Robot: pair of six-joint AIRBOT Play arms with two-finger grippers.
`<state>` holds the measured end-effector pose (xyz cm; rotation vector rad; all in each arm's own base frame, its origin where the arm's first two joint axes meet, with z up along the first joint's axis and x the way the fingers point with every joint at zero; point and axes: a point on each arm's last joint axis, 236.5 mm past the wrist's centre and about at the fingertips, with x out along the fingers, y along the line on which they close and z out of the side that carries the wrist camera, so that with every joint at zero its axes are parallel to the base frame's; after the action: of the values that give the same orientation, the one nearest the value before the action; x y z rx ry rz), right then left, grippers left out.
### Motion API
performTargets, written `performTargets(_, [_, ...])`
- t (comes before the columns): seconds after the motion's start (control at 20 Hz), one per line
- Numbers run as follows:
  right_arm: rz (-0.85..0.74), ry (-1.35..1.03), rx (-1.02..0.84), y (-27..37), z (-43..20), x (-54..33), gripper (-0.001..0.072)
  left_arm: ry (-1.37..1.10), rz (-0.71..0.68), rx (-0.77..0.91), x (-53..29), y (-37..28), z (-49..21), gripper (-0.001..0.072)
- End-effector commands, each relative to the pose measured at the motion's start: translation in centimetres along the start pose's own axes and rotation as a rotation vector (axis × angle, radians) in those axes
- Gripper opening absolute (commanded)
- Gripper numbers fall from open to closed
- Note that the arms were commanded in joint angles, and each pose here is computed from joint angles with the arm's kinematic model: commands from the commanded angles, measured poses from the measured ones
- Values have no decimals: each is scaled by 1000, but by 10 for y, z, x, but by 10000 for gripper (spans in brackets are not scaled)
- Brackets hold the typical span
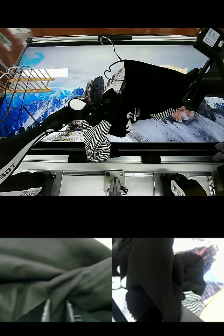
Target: Fold the shirts.
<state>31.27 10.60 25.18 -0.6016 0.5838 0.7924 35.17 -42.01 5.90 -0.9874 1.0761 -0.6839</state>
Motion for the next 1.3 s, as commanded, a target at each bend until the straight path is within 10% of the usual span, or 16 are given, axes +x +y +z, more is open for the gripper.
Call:
performTargets(0.0, [-6, -6, -4, -1, 2, -1, 77, 67, 17, -32, 17, 15, -21, 234])
performTargets(0.2, [-7, -6, -5, -1, 2, -1, 77, 47, 9, 18, 4, 18, 3, 63])
performTargets(1.25, [14, -153, 16, 8, 37, -8, 77, -240, 165, 161, -164, 53, 163, 51])
